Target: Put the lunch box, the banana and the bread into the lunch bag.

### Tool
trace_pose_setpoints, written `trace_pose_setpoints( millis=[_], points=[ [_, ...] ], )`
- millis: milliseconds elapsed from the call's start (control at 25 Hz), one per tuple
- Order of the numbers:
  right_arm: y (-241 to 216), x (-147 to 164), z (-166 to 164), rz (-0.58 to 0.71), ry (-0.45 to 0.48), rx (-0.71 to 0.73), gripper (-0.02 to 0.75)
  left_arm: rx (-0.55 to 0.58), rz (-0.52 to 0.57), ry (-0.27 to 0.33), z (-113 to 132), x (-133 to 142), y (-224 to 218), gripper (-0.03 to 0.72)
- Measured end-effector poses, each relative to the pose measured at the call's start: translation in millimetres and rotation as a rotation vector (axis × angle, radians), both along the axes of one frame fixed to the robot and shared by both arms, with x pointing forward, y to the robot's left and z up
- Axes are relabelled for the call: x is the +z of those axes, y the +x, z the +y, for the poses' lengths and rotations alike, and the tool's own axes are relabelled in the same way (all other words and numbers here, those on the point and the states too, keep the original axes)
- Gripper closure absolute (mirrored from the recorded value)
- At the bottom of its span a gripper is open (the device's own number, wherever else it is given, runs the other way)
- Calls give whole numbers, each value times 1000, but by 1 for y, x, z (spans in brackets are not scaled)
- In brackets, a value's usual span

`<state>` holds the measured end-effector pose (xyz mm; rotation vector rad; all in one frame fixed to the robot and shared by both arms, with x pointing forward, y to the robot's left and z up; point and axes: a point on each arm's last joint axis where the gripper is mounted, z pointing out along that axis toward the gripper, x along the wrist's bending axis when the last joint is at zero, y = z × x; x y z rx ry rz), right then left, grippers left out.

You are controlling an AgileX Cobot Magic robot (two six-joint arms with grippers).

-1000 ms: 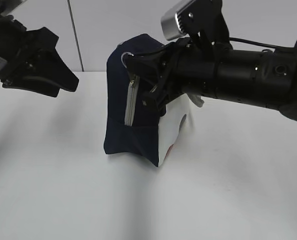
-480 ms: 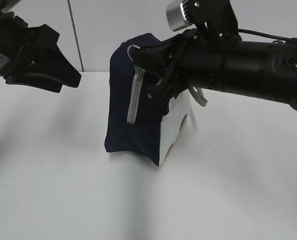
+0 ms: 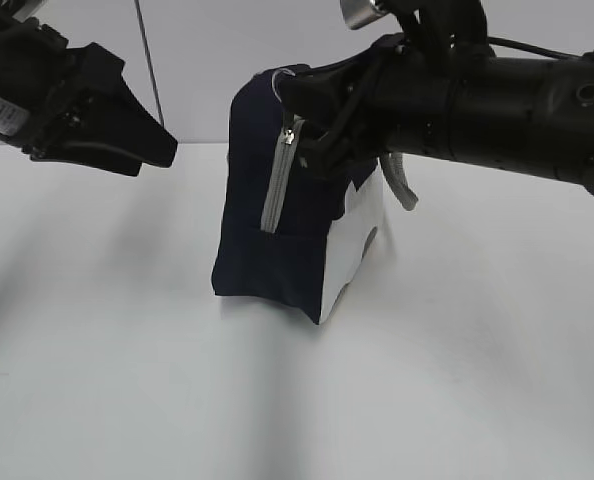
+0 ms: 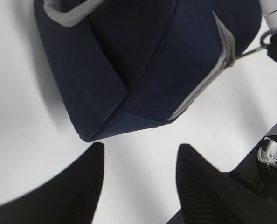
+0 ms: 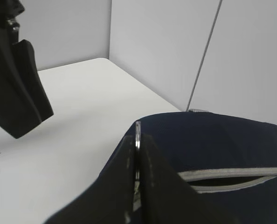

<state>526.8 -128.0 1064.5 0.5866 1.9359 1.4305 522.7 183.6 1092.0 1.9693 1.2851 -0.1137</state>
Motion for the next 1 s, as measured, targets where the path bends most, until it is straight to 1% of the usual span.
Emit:
trace_pose_setpoints(
  millis=[160, 320, 440, 560, 760, 880, 1000],
  points=[
    [0, 0, -1, 10, 7, -14, 754, -46, -39, -10, -3, 2, 0, 328],
    [2, 1, -2, 38, 51, -44, 754, -92, -81, 8, -3, 2, -1, 328],
    [2, 1, -2, 45, 59, -52, 754, -136, -123, 27, -3, 2, -1, 328],
    [2, 1, -3, 50, 65, -55, 754, -177, -164, 23, -5, 3, -1, 328],
    [2, 1, -3, 60, 73, -61, 754, -263, -259, -58, -12, 0, -3, 328],
    [2, 1, -3, 61, 74, -61, 754, -316, -337, -80, -14, -7, -5, 328],
    [2, 1, -3, 63, 77, -61, 754, -324, -366, -117, -14, -17, -2, 328]
  ],
)
